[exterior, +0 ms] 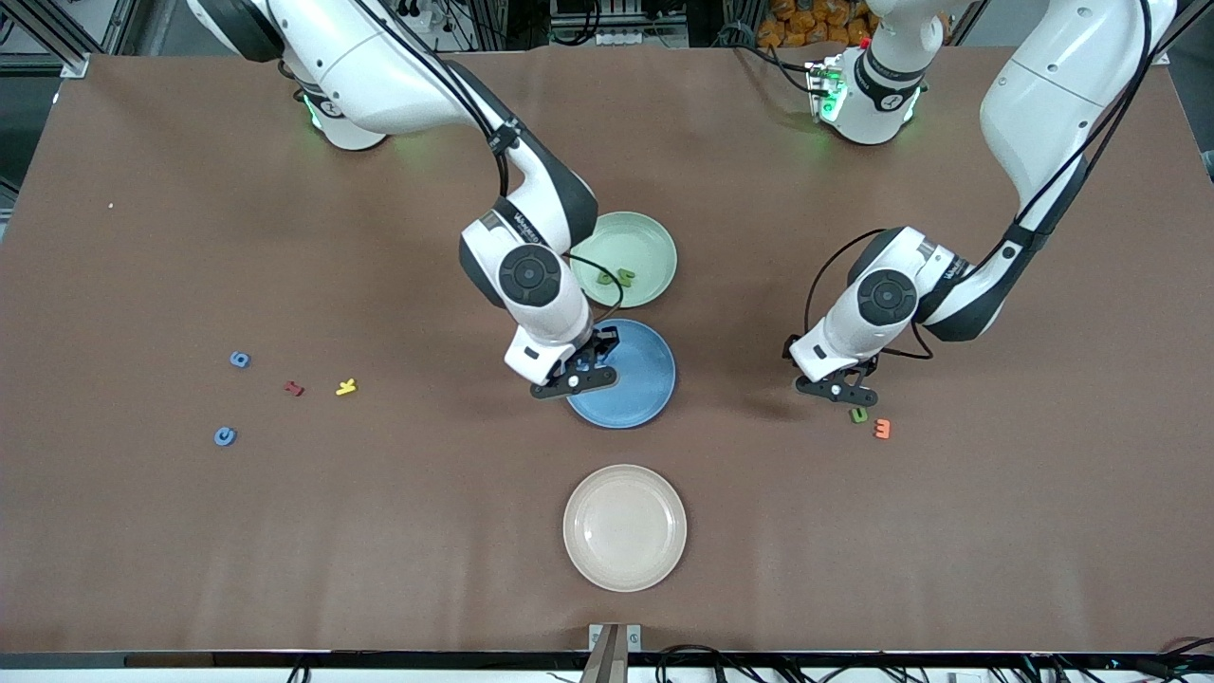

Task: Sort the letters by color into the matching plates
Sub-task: 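Release the P on the green plate while the right gripper places the X, then grasp the green B with the left gripper while the right gripper returns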

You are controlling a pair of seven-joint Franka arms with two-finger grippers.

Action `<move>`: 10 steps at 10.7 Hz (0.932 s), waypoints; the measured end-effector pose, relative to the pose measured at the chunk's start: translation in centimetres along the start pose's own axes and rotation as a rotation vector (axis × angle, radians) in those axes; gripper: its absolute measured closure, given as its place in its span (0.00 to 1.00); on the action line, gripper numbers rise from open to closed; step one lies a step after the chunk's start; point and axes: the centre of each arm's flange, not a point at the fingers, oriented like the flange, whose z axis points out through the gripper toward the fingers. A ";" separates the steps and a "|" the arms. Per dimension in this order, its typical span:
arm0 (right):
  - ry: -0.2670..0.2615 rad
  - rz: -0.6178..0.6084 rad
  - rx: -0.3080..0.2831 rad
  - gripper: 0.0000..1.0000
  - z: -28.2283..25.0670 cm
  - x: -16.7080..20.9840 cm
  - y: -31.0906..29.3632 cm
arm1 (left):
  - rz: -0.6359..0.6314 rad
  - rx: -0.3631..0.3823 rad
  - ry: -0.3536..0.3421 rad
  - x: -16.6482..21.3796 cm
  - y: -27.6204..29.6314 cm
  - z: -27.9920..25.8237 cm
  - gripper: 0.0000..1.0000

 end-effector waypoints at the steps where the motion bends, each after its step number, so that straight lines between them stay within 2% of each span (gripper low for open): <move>1: 0.003 -0.010 0.004 0.71 0.7 -0.3 -0.7 | 0.027 -0.005 0.001 -0.2 -0.8 -0.3 0.16; 3: -0.001 -0.010 0.004 0.68 1.6 -0.8 -1.6 | 0.059 -0.048 0.003 -1.2 -2.4 -1.0 0.17; 5: 0.003 0.028 0.006 0.42 1.4 -0.6 -1.6 | 0.074 -0.078 0.002 -2.1 -3.4 -1.1 0.18; 8: 0.021 0.049 0.000 0.04 0.8 0.2 -0.7 | 0.147 -0.083 0.005 -2.5 -2.8 -1.0 0.19; 10: 0.004 0.089 -0.037 0.00 -0.1 1.9 2.9 | 0.208 -0.051 0.014 -2.7 -2.7 -0.8 0.21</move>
